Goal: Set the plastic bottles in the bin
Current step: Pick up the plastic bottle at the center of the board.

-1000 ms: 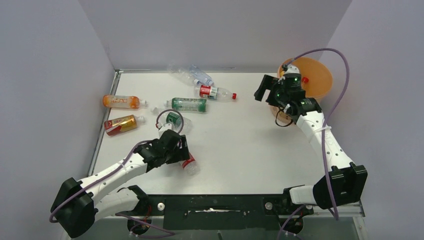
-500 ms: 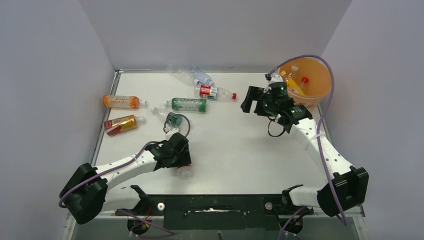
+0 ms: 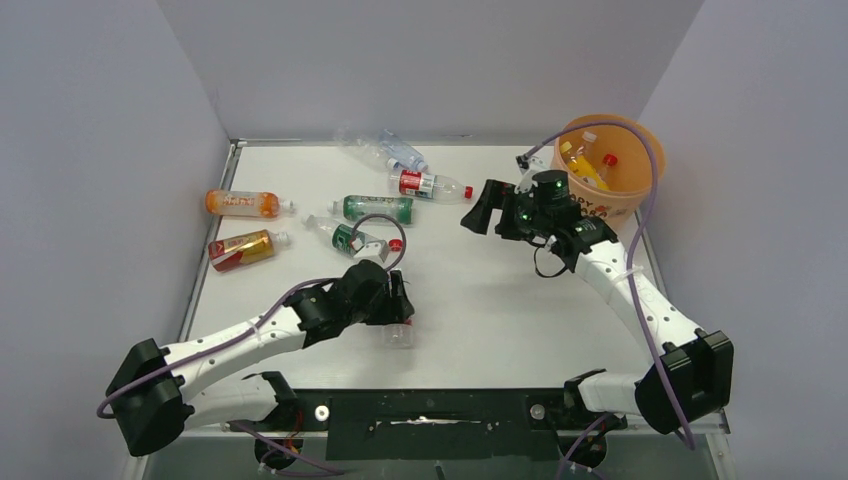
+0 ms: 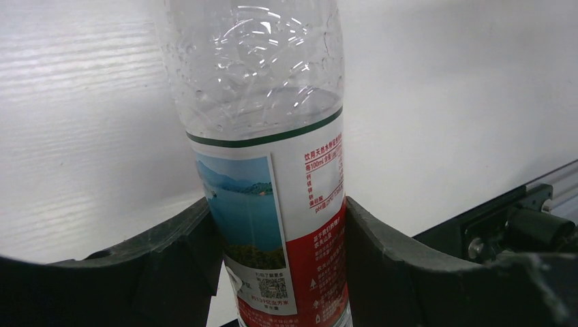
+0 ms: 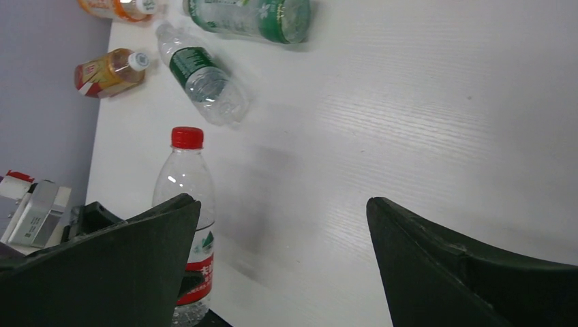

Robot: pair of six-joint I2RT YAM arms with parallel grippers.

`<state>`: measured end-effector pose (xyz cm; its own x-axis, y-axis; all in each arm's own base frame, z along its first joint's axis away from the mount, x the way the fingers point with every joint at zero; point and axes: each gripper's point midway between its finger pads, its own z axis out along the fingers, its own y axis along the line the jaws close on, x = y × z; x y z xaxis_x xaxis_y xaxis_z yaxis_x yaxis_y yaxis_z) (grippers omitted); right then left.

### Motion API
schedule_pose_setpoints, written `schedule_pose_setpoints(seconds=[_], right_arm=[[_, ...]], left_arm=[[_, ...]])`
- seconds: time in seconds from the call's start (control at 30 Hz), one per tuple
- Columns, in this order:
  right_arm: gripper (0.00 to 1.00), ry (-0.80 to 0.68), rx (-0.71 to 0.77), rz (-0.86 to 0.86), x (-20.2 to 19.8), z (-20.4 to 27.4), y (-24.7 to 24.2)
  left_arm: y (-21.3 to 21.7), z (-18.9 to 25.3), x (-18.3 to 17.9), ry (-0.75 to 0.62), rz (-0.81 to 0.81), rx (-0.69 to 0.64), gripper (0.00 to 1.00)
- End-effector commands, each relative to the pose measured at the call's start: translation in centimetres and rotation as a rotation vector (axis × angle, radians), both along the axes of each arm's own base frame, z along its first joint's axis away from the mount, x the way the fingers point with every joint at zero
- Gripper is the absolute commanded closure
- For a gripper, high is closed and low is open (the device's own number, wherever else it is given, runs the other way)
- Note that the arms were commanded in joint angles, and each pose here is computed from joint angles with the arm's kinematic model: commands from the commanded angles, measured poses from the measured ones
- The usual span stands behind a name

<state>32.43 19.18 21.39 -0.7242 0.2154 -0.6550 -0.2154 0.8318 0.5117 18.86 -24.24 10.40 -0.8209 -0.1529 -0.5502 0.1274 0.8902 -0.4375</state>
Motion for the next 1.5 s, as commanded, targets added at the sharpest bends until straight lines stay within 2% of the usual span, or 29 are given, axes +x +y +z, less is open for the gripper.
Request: schedule_pose_setpoints(seconds=[0.0,0.17,0.47,0.77,0.87,0.93,1.03,1.13,1.37,1.47], right_arm=[[0.01,-0.060,0.177,0.149,-1.3,3.2,3.5],[0.02,-0.033,0.255,0.248,-2.6,2.9,5.7],[0.02,0.014,0.291,0.367,-4.4,1.7,8.8],[0.00,0.075,0.232,0.427,-6.1,-0.5,10.5],[0.06,0.082,0.223,0.450,-6.6,-0.6,10.9],[0.17,0.083,0.221,0.456,-6.8,-0.7,10.9],[0.30,0.080,0.220,0.455,-6.9,-0.4,10.8],[0.41,0.065,0.217,0.449,-6.8,0.2,10.7],[0.45,0.011,0.178,0.371,-4.5,1.9,9.0],[0.48,-0.017,0.172,0.312,-2.6,3.0,7.0]], left_arm=[[-3.8,5.2,0.8,-0.141,-0.106,-0.141,0.61],[-6.1,7.0,0.3,-0.191,-0.194,-0.190,0.61],[-8.7,9.2,-0.4,-0.247,-0.281,-0.234,0.61],[-9.2,10.4,0.1,-0.300,-0.284,-0.239,0.60],[-9.2,10.6,0.5,-0.312,-0.276,-0.229,0.60],[-9.2,10.7,0.7,-0.319,-0.270,-0.222,0.60],[-9.2,10.6,1.1,-0.322,-0.256,-0.209,0.55],[-9.2,10.4,1.4,-0.321,-0.245,-0.193,0.44],[-8.4,11.0,1.5,-0.330,-0.225,-0.180,0.17],[-7.8,11.7,1.4,-0.344,-0.213,-0.189,0.16]])
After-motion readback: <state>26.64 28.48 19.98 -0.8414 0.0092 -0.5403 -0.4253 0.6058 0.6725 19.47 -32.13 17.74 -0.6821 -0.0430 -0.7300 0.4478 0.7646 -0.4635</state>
